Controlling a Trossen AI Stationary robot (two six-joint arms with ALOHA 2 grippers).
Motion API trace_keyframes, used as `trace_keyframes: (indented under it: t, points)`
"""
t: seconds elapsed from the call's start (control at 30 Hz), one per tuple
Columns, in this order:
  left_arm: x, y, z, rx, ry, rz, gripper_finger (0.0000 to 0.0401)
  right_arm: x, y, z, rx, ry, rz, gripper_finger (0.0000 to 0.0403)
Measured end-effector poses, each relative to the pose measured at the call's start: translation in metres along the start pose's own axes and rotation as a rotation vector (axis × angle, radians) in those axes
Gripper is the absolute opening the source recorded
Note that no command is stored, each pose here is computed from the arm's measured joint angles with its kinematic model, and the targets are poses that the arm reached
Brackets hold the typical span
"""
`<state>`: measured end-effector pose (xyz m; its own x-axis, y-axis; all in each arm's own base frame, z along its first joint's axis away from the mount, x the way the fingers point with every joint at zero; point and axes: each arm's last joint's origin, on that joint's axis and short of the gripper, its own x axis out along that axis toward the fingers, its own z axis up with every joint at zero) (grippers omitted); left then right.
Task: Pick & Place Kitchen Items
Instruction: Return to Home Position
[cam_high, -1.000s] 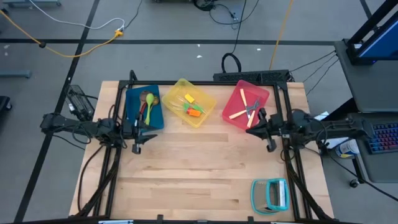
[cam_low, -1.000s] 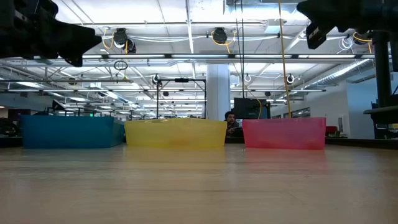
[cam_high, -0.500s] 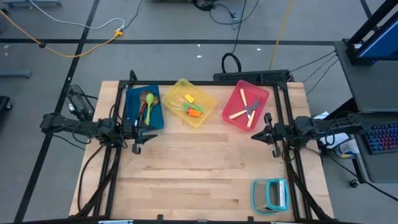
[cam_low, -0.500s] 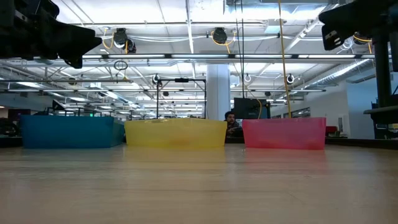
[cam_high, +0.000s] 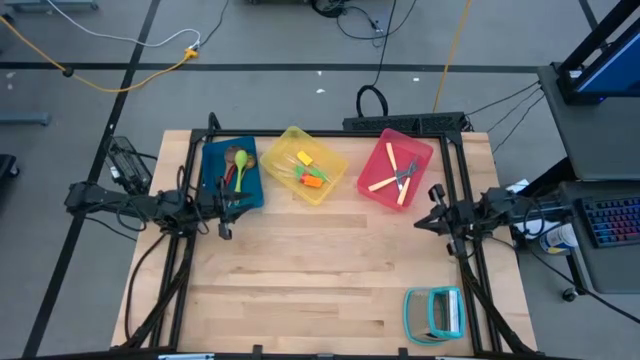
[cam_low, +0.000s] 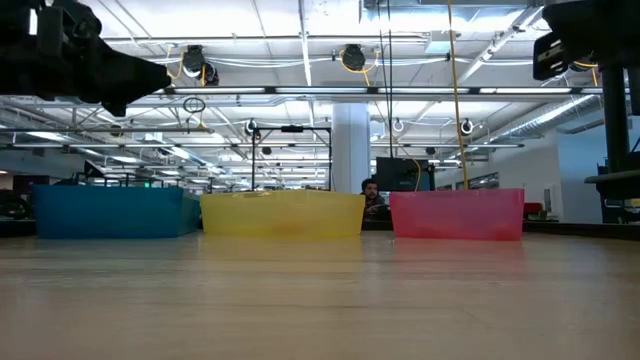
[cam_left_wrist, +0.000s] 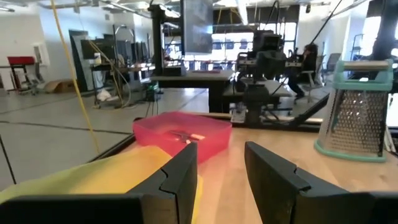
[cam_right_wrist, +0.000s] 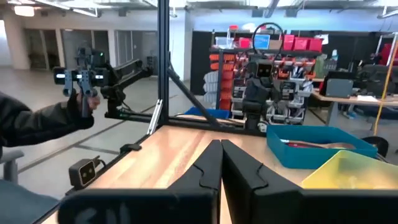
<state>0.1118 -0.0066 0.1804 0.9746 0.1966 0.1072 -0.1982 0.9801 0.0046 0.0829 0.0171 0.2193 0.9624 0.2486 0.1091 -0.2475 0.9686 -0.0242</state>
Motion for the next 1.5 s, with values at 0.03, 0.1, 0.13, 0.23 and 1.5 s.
trace_keyframes:
  t: [0.03, 0.1, 0.13, 0.23, 1.5]
  points:
    - [0.0, 0.0, 0.0, 0.002, 0.003, 0.001, 0.0136, -0.001, 0.0, -0.002, 0.0, -0.007, -0.004, 0.0]
    - [0.0, 0.0, 0.0, 0.003, 0.0, 0.0, 0.0136, -0.001, -0.001, -0.005, 0.003, -0.009, -0.023, 0.0]
    - [0.0, 0.0, 0.0, 0.001, 0.001, 0.0, 0.0136, -0.001, -0.001, -0.006, 0.004, -0.002, -0.025, 0.0]
    - [0.0, 0.0, 0.0, 0.001, 0.0, -0.001, 0.0136, -0.001, 0.0, -0.007, 0.002, -0.001, -0.021, 0.0]
    - [0.0, 0.0, 0.0, 0.001, 0.0, -0.001, 0.0136, 0.006, -0.001, -0.031, -0.021, -0.116, -0.027, 0.0004]
